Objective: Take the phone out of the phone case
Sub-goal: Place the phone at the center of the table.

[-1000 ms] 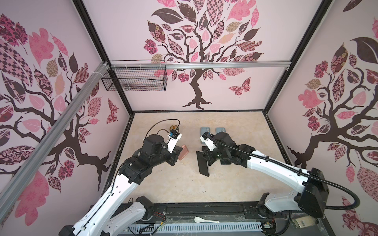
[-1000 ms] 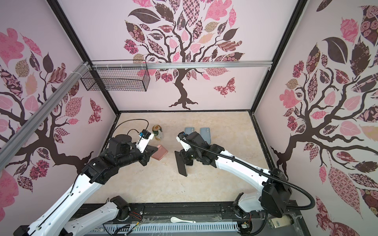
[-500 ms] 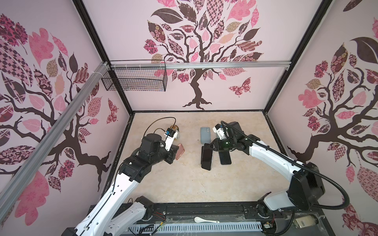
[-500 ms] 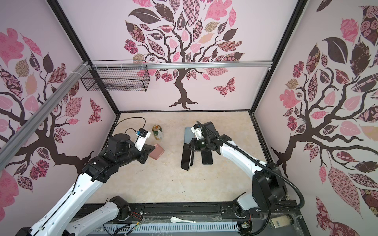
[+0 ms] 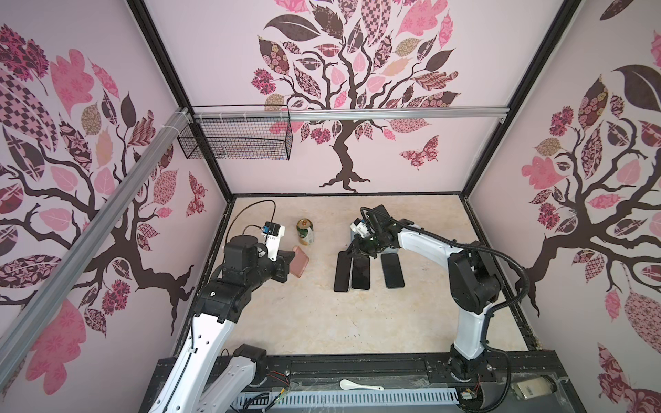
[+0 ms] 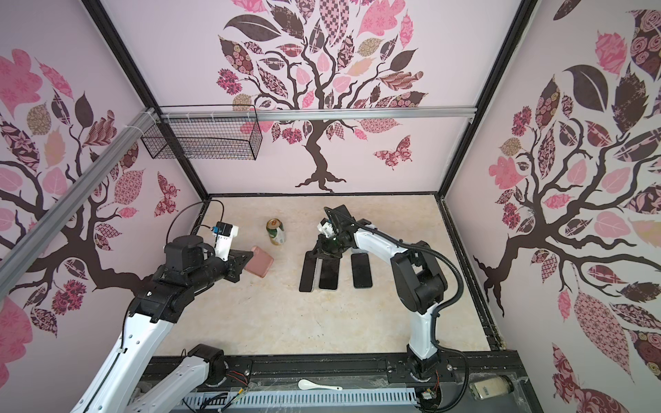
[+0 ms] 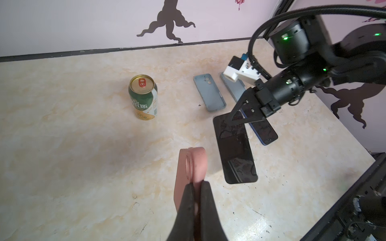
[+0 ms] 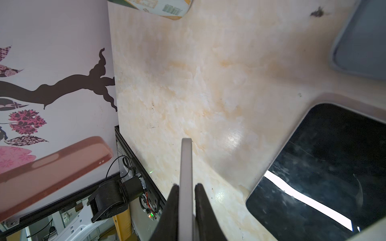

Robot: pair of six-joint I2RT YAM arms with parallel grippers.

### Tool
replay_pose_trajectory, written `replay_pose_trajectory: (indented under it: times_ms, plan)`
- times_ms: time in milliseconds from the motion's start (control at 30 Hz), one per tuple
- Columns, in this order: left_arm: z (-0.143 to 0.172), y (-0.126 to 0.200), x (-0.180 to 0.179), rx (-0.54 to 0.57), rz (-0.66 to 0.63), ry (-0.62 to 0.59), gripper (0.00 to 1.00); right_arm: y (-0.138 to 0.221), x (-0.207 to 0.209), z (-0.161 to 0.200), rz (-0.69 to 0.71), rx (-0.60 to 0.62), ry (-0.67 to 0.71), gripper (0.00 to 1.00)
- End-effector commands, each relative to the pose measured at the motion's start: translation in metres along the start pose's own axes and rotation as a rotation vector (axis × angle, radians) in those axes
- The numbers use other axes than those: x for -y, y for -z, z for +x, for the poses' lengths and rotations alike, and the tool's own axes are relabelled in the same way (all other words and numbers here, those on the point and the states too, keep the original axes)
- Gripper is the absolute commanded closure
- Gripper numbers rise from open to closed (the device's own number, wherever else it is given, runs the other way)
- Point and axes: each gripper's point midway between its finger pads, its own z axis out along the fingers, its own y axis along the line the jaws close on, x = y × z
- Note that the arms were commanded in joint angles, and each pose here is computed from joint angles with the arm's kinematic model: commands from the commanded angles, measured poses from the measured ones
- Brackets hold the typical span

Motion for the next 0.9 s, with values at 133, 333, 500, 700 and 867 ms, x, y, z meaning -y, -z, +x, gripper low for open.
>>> replay_pose_trajectory:
  times_ms: [133, 333, 500, 700, 867]
  plan:
    - [0.014, -0.002, 0.003, -0.036, 0.027, 0.006, 1.0, -0.026, -0.006, -0.012, -0.084, -0.083, -0.06, 1.0]
    - [0.018, -0.004, 0.005, -0.046, 0.041, 0.007, 1.0, -0.047, 0.004, -0.019, -0.096, -0.122, -0.095, 1.0]
    - [0.018, -0.005, 0.006, -0.047, 0.051, 0.008, 1.0, -0.059, 0.01, -0.028, -0.1, -0.128, -0.115, 0.99]
    - [0.018, -0.005, 0.007, -0.054, 0.056, 0.005, 1.0, -0.069, 0.016, -0.034, -0.1, -0.142, -0.125, 0.97]
    - [0.021, -0.005, 0.008, -0.06, 0.058, 0.004, 1.0, -0.076, 0.021, -0.035, -0.09, -0.163, -0.125, 0.93]
